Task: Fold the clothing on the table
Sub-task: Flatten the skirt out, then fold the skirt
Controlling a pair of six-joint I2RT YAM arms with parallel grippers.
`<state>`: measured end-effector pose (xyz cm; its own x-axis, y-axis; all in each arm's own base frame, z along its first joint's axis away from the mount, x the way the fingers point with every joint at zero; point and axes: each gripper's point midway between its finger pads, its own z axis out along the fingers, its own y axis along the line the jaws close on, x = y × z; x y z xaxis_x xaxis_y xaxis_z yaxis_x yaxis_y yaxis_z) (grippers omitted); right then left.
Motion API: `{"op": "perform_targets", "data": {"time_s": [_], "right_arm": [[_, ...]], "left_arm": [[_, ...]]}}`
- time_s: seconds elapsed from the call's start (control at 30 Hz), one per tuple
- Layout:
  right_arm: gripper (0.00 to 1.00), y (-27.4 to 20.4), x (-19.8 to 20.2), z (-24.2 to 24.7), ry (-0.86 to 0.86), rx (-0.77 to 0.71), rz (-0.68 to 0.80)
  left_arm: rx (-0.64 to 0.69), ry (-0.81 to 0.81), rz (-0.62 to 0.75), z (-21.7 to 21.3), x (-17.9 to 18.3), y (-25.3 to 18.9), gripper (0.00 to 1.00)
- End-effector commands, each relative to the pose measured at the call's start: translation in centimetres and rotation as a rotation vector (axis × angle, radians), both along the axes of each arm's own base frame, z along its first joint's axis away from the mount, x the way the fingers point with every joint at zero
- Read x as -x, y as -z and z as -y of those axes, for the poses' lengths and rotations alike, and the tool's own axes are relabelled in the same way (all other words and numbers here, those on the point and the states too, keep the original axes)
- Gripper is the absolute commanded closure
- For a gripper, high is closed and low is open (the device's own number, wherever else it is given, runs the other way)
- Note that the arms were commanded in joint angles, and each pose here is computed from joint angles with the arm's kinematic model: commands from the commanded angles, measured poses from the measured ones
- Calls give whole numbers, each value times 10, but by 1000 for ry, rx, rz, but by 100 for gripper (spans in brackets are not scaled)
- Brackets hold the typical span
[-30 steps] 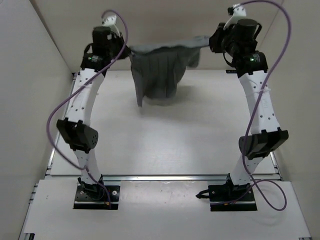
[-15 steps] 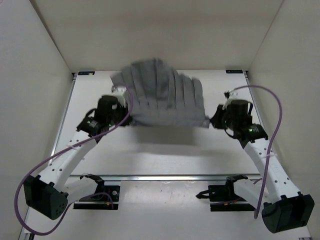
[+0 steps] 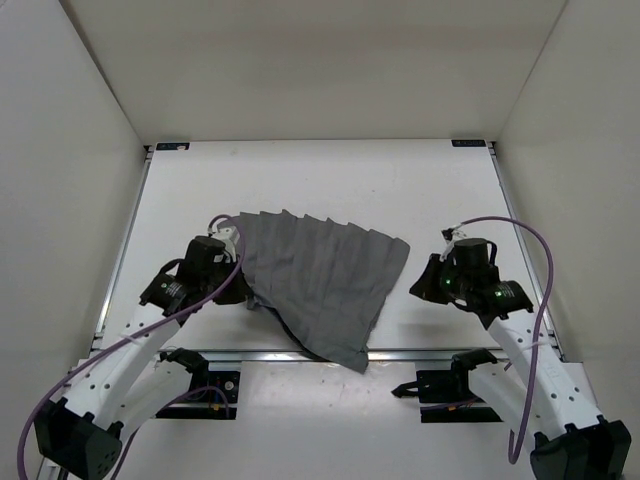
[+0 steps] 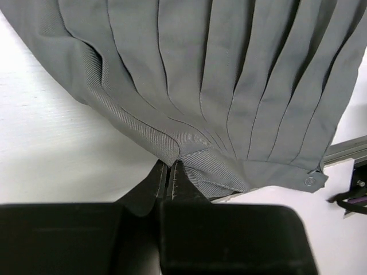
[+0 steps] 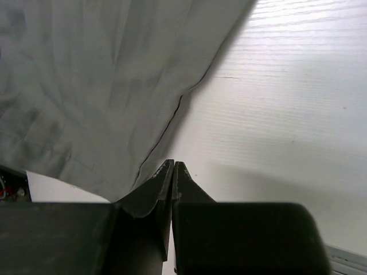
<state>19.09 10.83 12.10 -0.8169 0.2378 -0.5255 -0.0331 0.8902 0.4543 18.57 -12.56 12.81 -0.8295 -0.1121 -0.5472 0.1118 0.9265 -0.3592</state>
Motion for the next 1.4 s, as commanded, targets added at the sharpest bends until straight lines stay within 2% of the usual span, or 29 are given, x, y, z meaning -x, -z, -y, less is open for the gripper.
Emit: {"op": "perform_targets", "data": {"time_s": [0.0, 0.07, 0.13, 0.17, 0.2, 0.43, 0.53, 0.73, 0.93, 1.03, 1.37], "right_arm": [[100, -19, -14, -20, -78, -60, 53], [98, -19, -14, -30, -124, -66, 36], [81, -10, -10, -40, -179, -44, 9], [67, -8, -4, -45, -205, -28, -4], [59, -2, -2, -46, -214, -12, -33], [36, 21, 32, -77, -293, -96, -154], [35, 31, 51, -92, -340, -152, -192], [34, 56, 90, -110, -413, -171, -288], [34, 56, 96, -120, -469, -216, -262], [34, 64, 101, -120, -483, -200, -297], [47, 89, 128, -121, -522, -163, -385]], "left_arm": [[58, 18, -20, 16, -3, 0, 100], [43, 26, -10, 20, -11, -3, 100], [34, 21, -26, 23, -19, 1, 100], [36, 23, -17, 25, -23, 0, 100], [36, 35, -20, 30, -26, 0, 100], [6, 69, -50, 44, -36, 12, 100], [5, 77, -47, 41, -34, 12, 100], [-11, 85, -50, 35, -31, 18, 100], [6, 76, -45, 34, -28, 19, 100], [0, 70, -46, 31, -26, 20, 100], [8, 33, -39, 22, -18, 23, 100]]}}
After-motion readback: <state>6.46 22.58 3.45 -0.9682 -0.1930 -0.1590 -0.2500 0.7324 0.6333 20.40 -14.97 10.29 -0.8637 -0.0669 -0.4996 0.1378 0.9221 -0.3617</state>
